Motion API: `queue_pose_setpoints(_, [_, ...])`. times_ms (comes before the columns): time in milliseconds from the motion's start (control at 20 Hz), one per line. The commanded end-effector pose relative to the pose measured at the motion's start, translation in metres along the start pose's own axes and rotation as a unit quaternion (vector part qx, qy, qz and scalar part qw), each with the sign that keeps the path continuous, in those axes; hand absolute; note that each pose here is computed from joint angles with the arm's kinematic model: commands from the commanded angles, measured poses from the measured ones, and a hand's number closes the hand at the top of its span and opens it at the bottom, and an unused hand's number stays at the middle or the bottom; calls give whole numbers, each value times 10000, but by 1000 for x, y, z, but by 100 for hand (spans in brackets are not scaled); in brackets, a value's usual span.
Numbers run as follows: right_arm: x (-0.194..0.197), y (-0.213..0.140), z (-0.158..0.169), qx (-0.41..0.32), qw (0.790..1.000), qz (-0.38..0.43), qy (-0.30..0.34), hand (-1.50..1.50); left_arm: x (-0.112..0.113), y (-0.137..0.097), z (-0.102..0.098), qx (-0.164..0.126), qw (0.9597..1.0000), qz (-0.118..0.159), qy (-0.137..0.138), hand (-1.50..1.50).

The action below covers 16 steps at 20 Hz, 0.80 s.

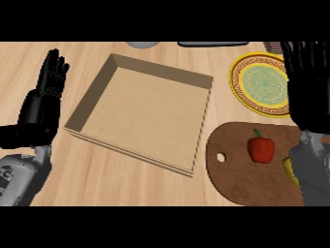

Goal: Pick the bell pepper from the cutting board and place it in the cardboard box

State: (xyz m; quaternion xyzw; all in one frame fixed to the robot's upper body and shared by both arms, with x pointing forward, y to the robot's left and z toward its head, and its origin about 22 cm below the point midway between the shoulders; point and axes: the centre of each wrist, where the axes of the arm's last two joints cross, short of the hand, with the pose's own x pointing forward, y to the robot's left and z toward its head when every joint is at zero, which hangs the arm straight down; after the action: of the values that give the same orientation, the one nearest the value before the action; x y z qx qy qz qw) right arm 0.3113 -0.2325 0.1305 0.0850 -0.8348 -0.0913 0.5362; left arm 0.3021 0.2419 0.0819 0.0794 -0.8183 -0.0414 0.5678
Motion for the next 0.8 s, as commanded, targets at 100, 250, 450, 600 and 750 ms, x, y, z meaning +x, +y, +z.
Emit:
queue_pose_setpoints(100, [3, -28, -2, -345, 9952, 899, -186, -150, -23, 16, 15, 36, 9929, -745, 932, 0])
queue_pose_setpoints(250, [13, -47, -12, -643, 9776, 1928, -546, -150, -52, 44, 56, 39, 9737, -1261, 1896, 0])
queue_pose_setpoints(450, [-38, -93, 38, -2596, 9012, 3432, 512, -150, -61, 43, 69, -80, 9686, -1102, 2226, 0])
queue_pose_setpoints(600, [-66, -64, 68, -2792, 9055, 3192, 136, -150, -57, 46, 79, -136, 9685, -1121, 2220, 0])
queue_pose_setpoints(750, [-38, -96, 78, -2190, 8966, 3832, 359, -150, -59, 42, 86, -15, 9664, -1175, 2288, 0])
